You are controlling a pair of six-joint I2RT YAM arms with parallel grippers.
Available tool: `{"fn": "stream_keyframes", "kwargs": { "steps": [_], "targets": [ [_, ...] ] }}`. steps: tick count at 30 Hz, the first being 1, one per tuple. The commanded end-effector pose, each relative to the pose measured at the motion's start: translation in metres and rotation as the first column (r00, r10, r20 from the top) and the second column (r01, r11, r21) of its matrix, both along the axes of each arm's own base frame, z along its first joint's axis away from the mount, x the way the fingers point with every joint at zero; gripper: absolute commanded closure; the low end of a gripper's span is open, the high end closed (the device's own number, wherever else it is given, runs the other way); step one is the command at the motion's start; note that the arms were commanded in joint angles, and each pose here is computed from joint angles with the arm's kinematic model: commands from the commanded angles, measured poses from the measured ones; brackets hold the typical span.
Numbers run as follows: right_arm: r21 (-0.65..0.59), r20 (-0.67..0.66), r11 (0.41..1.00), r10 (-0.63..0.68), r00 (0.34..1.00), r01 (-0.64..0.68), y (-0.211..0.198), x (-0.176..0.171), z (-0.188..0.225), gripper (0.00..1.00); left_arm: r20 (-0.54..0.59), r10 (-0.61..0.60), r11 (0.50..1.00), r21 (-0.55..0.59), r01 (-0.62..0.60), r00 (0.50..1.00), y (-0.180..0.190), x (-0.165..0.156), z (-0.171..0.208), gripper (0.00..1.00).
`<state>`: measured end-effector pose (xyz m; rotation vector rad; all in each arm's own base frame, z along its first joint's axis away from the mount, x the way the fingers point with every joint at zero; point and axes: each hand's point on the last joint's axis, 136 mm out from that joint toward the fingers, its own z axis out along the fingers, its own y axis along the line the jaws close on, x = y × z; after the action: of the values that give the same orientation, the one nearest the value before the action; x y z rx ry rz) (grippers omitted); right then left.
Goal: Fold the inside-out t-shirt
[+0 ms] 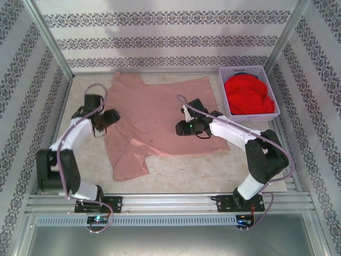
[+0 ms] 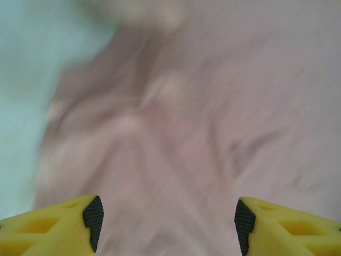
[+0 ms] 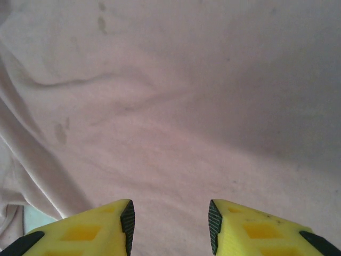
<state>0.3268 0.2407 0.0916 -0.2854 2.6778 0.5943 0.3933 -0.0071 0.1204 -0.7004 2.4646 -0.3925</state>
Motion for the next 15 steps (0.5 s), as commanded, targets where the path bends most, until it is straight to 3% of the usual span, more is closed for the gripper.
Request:
{"fn": "stream_keyframes", "kwargs": {
  "steps": [1, 6, 15],
  "targets": [
    [-0.009, 0.044, 1.0, 0.002, 0.999, -0.001, -0.001, 0.011, 0.009, 0.56, 0.109, -0.036, 0.998, 0.062, 0.029, 0.993, 0.01, 0.072, 0.005, 0.33],
    [-0.018, 0.057, 1.0, -0.001, 0.998, 0.002, -0.006, 0.008, 0.008, 0.56, 0.055, -0.066, 0.994, 0.097, 0.06, 0.996, 0.017, 0.135, -0.02, 0.33],
    [-0.027, 0.05, 0.999, -0.017, 0.999, 0.018, -0.008, 0.01, 0.003, 0.55, -0.066, -0.107, 0.991, 0.07, 0.112, 0.992, 0.018, 0.19, -0.073, 0.32]
  ]
}}
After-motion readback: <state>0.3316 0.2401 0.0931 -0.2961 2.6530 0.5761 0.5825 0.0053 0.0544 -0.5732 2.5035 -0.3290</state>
